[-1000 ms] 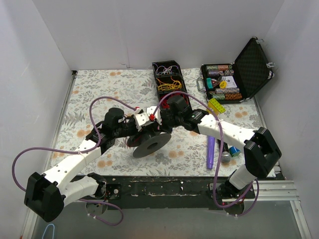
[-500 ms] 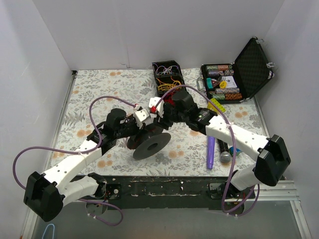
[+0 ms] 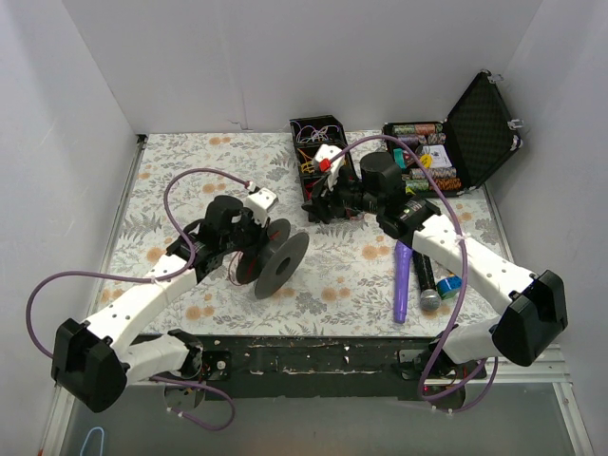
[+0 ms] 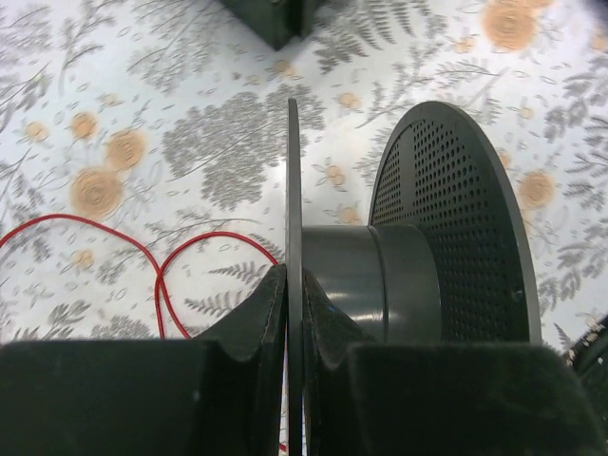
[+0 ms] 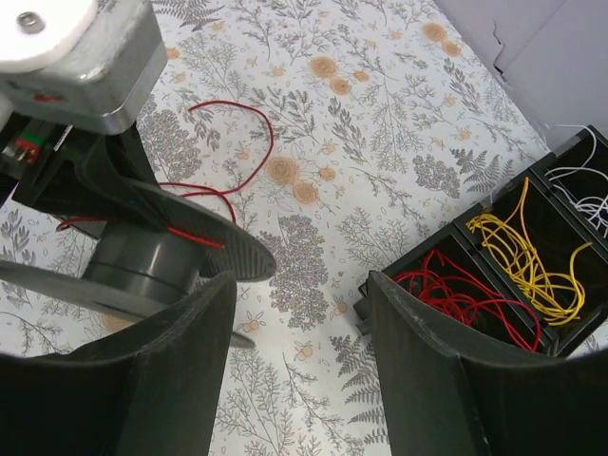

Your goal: Wrap the cables

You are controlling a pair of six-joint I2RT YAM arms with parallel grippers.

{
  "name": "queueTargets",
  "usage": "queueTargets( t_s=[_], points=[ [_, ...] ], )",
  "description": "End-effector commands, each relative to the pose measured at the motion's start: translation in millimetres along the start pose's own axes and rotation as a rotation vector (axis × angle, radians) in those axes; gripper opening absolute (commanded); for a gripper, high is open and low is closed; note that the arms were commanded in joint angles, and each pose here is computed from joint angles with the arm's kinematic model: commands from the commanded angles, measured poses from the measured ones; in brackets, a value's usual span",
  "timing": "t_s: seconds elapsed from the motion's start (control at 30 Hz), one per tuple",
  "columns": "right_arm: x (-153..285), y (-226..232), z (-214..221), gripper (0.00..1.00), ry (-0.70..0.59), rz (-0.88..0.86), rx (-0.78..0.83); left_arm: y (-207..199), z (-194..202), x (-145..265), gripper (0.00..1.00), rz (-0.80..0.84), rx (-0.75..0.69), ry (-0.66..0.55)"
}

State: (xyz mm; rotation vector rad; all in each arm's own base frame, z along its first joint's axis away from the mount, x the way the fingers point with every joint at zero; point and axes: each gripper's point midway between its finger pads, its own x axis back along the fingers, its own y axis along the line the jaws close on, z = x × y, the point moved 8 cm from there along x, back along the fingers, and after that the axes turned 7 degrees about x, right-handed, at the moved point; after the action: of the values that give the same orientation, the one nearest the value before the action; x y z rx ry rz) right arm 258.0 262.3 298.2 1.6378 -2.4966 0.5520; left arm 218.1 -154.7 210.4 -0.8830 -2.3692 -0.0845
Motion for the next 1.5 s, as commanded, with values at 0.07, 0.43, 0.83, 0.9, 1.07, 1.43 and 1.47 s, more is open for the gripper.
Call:
queueTargets(
  t_s=[0.07,0.43,0.83,0.9,1.07,1.43,1.47],
  points=[
    [9,-2,-15,0.65,-0.065,0.049,-0.057,20,-28,11,0.00,-0.160,0.062,-0.085],
    [5,5,-4,0.65,-0.023,0.017,-0.138,39,-69,22,0.00,-0.234,0.170,-0.186],
    [4,22,4,0.84,-0.019,-0.008,-0.154,45,-175,61,0.00,-0.261,0.151,-0.390],
    [0,25,-4,0.85,-0.080,-0.019,-0.137,47,-196,73,0.00,-0.294,0.132,-0.437],
    [-12,36,-20,0.84,-0.234,-0.021,-0.076,42,-241,104,0.00,-0.315,0.084,-0.549],
    [-75,37,5,0.85,-0.205,-0.034,-0.123,30,-290,156,0.00,-0.317,0.025,-0.720],
    [-81,36,11,0.86,-0.198,-0.036,-0.143,28,-290,159,0.00,-0.314,0.026,-0.727]
  ],
)
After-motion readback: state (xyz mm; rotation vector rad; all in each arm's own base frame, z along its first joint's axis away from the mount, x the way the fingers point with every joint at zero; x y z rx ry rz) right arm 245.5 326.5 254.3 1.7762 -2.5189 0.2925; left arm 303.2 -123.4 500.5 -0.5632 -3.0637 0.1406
